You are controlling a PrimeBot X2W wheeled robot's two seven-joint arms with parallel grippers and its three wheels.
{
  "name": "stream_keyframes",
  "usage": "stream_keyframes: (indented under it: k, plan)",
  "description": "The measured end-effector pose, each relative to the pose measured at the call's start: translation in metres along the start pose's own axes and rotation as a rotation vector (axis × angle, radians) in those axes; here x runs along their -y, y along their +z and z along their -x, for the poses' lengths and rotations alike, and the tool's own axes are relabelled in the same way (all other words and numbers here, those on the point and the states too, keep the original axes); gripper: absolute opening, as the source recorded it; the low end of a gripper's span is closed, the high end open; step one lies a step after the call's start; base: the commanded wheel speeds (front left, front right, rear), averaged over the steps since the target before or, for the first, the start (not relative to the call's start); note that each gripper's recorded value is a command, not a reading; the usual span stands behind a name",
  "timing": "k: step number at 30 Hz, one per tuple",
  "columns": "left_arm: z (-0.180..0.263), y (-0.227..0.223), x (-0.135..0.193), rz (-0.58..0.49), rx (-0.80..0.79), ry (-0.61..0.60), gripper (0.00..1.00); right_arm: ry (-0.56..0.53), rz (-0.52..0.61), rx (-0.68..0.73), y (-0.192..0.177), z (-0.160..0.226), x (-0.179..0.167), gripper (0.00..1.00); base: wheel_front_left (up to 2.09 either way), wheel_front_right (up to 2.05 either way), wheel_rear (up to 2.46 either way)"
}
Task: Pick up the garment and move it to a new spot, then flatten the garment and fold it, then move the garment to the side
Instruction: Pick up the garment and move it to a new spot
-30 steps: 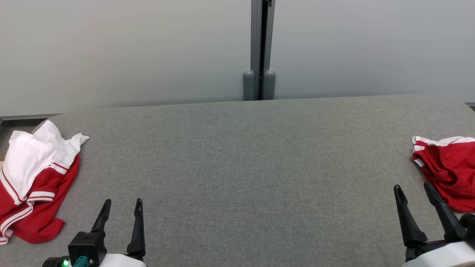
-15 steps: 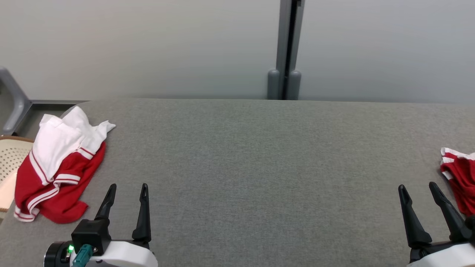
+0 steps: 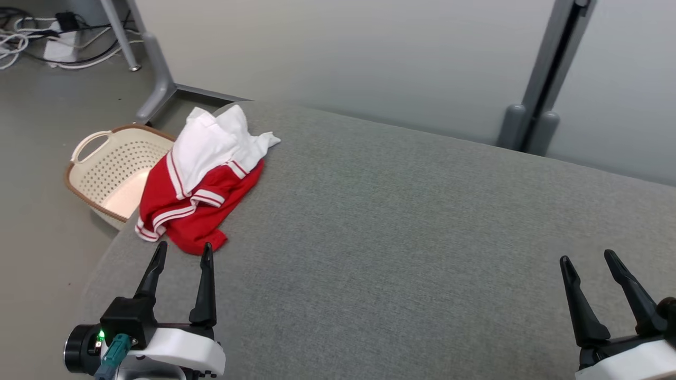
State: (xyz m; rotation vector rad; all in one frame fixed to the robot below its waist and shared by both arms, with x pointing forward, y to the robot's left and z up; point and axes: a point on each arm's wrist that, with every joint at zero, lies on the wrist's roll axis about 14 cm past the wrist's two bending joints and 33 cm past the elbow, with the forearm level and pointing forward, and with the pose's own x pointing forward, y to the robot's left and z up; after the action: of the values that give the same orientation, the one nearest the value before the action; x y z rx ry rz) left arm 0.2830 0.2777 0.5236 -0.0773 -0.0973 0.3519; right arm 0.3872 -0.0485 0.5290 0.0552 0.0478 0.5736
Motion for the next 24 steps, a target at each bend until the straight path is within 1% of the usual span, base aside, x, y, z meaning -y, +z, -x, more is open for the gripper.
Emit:
stream_keyframes:
  k: [5, 9, 19, 24]
  plan:
    - [0.011, 0.000, -0.020, -0.008, 0.001, 0.065, 1.00, 0.083, 0.004, -0.006, -0.001, -0.019, -0.021, 1.00, 0.00, 0.00, 0.00]
    - [0.014, 0.002, -0.030, -0.011, 0.008, 0.096, 1.00, 0.115, 0.005, -0.017, -0.002, -0.027, -0.029, 1.00, 0.00, 0.00, 0.00]
    - [0.014, 0.000, -0.037, -0.013, 0.007, 0.116, 1.00, 0.125, 0.006, -0.022, -0.004, -0.029, -0.031, 1.00, 0.00, 0.00, 0.00]
    - [0.001, -0.001, -0.033, -0.016, 0.005, 0.116, 1.00, 0.126, 0.011, -0.031, -0.005, -0.033, -0.026, 1.00, 0.00, 0.00, 0.00]
